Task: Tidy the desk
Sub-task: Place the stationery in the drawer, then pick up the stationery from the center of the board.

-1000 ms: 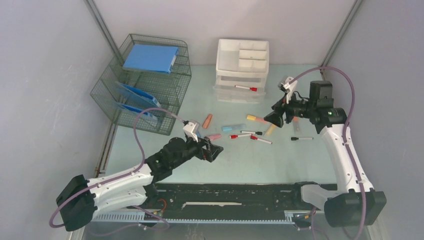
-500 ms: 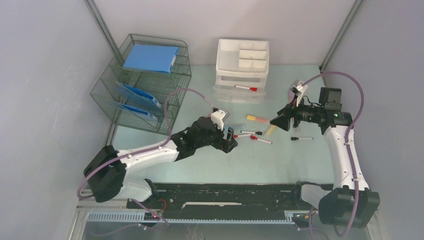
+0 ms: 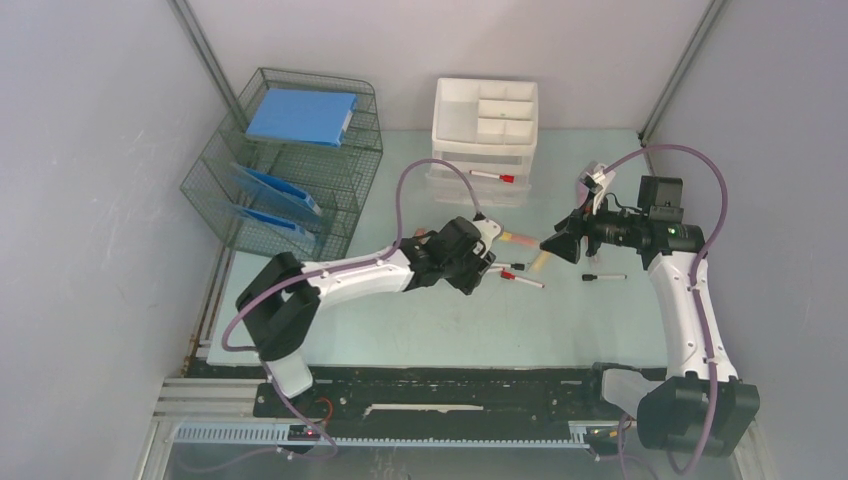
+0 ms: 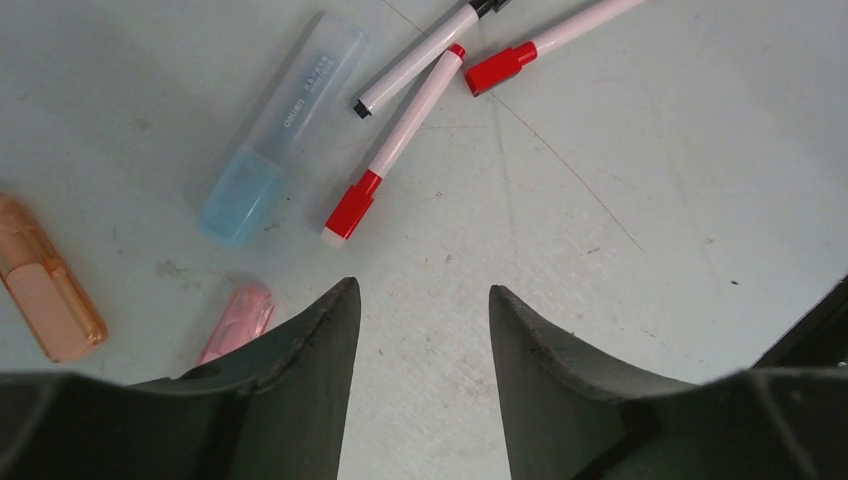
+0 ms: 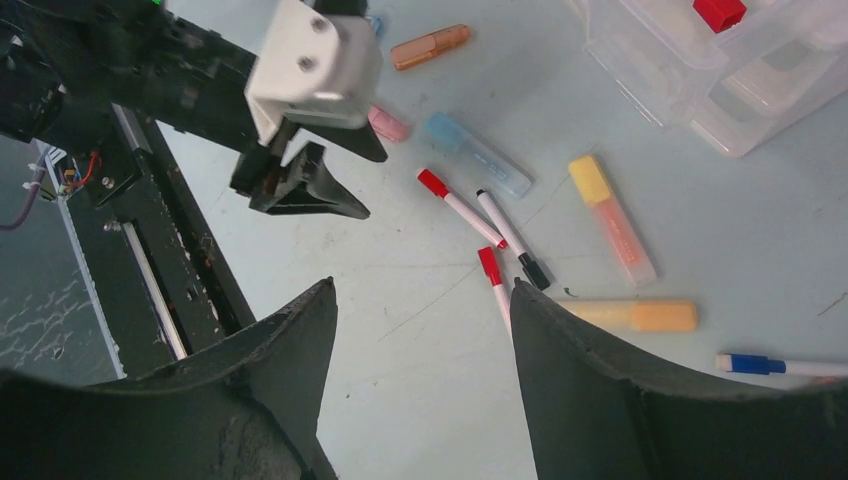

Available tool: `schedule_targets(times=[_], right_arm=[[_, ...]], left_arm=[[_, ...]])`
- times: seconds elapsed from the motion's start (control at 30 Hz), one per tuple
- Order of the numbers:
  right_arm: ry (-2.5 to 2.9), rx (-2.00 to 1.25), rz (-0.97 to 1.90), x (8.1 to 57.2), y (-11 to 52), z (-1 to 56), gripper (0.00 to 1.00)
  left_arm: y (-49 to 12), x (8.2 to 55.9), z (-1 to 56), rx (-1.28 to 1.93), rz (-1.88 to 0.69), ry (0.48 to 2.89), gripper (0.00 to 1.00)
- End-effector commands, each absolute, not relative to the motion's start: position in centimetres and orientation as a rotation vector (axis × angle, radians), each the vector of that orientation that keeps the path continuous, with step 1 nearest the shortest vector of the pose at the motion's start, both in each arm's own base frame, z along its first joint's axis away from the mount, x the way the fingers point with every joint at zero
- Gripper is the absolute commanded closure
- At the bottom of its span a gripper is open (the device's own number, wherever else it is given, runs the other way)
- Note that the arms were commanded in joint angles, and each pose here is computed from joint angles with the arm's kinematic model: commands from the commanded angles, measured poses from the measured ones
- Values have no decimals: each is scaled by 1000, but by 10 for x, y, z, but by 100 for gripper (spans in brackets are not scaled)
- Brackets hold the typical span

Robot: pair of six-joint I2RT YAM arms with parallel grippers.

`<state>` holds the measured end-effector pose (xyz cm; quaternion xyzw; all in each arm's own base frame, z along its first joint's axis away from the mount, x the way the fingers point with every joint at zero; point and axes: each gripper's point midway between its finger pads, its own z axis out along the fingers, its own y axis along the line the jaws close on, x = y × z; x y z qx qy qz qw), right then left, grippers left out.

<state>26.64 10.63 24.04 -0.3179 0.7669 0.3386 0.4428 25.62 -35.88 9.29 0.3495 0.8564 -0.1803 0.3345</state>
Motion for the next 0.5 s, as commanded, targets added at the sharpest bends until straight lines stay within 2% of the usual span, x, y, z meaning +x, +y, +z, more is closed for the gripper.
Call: schedule_targets(times=[0.0, 0.47], right_arm=[[1873, -807, 833, 263, 107, 246, 29], [1880, -805, 825, 263, 106, 245, 28]], left_arm=[[-363, 263, 92, 1024, -382, 2218, 45], [-379, 288, 69, 1154, -257, 2212, 47]])
